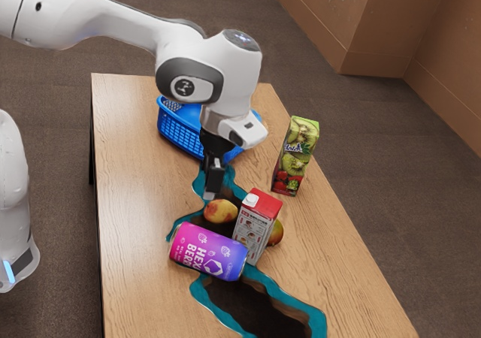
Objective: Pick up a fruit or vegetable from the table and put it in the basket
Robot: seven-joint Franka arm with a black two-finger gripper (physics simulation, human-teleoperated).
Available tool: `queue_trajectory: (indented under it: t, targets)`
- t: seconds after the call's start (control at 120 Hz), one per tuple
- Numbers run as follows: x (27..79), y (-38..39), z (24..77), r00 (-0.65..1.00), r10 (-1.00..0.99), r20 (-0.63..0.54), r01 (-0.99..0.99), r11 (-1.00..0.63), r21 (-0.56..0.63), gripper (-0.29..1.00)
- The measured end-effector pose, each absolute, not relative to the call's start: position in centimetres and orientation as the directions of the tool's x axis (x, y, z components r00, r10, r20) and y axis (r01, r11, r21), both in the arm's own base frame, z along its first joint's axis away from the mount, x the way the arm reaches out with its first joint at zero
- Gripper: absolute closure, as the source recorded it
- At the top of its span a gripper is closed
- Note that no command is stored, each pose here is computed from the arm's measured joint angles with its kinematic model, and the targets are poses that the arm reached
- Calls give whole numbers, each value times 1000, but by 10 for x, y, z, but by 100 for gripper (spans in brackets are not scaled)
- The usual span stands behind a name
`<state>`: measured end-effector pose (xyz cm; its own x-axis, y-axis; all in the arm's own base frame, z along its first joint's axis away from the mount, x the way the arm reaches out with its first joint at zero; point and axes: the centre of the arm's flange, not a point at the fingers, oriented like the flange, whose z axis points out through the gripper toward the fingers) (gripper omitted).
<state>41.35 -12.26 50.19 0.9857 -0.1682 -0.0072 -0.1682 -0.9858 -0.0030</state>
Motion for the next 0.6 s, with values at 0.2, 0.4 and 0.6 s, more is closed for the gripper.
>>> queue_trajectory:
  t: [0.2,0.4,0.6]
  targets:
    - [420,-129,489,976,-217,-9,-217,-976,21,0]
    - [427,-123,484,970,-241,-1,-241,-970,35,0]
    - [437,-112,474,969,-247,-9,-246,-968,51,0]
